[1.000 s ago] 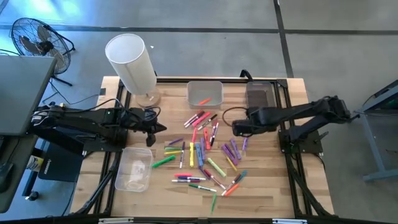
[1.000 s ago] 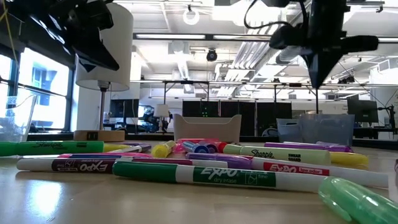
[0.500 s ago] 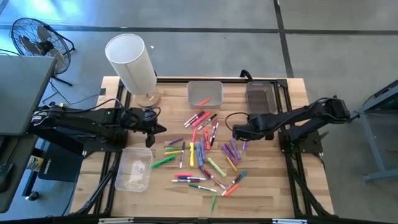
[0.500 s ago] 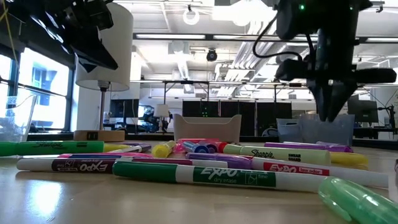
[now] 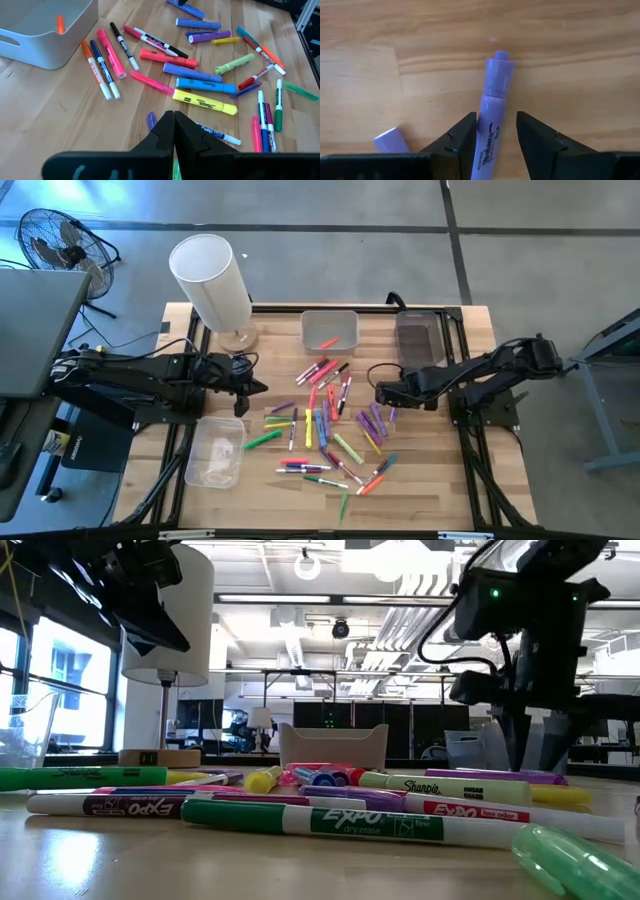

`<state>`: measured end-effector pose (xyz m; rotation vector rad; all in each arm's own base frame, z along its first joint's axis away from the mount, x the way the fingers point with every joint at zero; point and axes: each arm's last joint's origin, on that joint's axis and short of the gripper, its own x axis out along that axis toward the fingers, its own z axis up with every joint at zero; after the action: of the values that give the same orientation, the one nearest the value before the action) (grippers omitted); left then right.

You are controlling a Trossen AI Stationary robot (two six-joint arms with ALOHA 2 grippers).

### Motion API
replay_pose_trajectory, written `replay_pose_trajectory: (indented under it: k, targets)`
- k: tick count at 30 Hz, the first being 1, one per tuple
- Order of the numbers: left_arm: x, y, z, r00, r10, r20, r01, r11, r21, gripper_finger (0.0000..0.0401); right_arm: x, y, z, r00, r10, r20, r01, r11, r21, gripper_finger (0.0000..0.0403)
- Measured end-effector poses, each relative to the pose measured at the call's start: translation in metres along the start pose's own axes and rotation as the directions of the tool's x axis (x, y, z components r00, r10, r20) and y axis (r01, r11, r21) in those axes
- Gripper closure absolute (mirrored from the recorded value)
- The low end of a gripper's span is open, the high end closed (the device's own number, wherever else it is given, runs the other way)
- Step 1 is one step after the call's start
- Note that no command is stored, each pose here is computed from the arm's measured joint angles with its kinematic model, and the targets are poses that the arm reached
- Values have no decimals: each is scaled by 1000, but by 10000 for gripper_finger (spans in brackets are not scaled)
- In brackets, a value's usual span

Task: Pick & Place Markers
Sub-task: Put the light blue highlighter pen into the black bin

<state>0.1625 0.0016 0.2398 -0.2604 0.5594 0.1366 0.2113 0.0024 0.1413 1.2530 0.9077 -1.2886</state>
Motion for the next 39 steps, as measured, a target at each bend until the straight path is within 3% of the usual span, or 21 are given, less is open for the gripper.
replay_pose_trajectory:
  k: [9, 18, 29, 39]
  targets:
    - [0, 0, 0, 1000, 1, 1, -1, 1000, 0, 401, 8, -8, 0, 999, -15, -40, 13, 999, -31, 280]
    - [0, 0, 0, 1000, 4, 1, -4, 1000, 12, 401, 11, -13, 0, 998, -38, -50, 26, 972, -232, 342]
    - [0, 3, 1, 994, 103, 30, -104, 994, 17, 401, 9, -13, -1, 998, -23, -67, 4, 965, -264, 349]
    - [0, 3, 1, 994, 107, 31, -108, 994, 17, 400, -20, -20, 7, 993, 104, -61, -116, 963, -243, 349]
